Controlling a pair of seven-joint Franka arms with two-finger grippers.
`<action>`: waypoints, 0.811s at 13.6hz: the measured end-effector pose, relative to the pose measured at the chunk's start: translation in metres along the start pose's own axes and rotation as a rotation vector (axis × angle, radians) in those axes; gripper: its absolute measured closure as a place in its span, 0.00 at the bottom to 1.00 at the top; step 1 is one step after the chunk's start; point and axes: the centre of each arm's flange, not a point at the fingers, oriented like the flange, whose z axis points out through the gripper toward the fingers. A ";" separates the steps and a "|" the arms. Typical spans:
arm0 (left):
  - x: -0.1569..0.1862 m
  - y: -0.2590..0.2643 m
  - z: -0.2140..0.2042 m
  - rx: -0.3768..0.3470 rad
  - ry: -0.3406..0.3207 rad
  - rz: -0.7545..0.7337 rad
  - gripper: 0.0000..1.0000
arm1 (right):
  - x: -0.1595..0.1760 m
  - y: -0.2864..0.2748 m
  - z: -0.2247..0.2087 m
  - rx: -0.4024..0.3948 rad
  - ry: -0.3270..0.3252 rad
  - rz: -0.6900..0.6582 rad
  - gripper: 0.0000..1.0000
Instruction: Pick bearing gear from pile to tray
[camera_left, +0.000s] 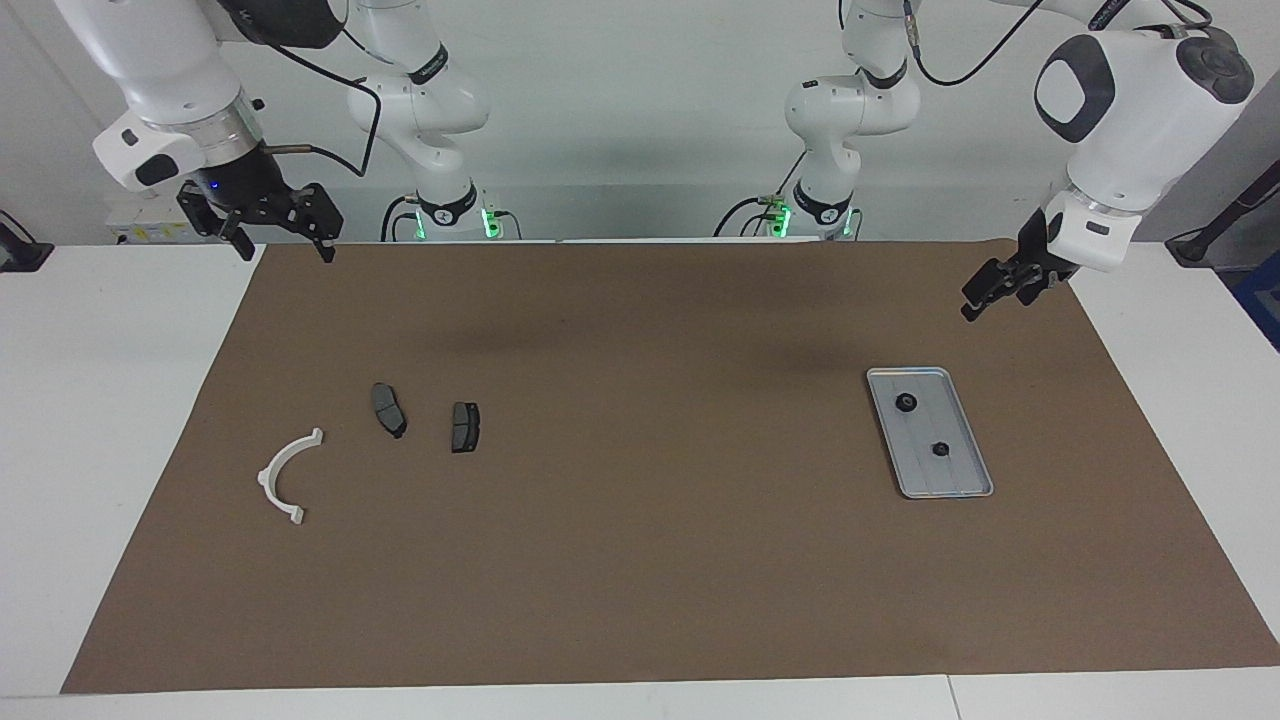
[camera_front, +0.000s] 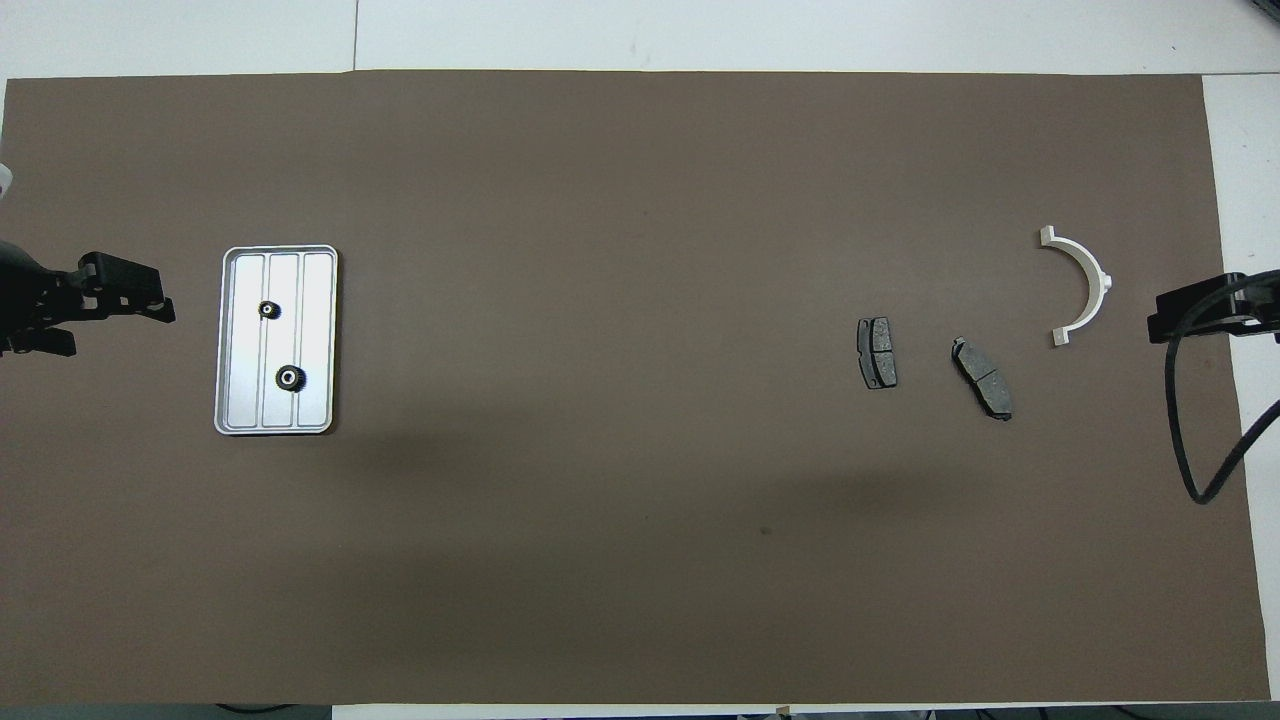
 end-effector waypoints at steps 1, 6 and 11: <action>0.000 0.000 0.000 0.000 0.000 0.005 0.00 | 0.000 0.000 0.000 0.000 0.000 0.000 0.00; 0.000 0.000 0.001 0.001 -0.003 0.010 0.00 | 0.000 0.000 0.000 0.000 0.000 0.000 0.00; -0.001 0.000 0.000 0.000 -0.001 0.010 0.00 | 0.000 0.000 0.000 0.000 0.000 0.000 0.00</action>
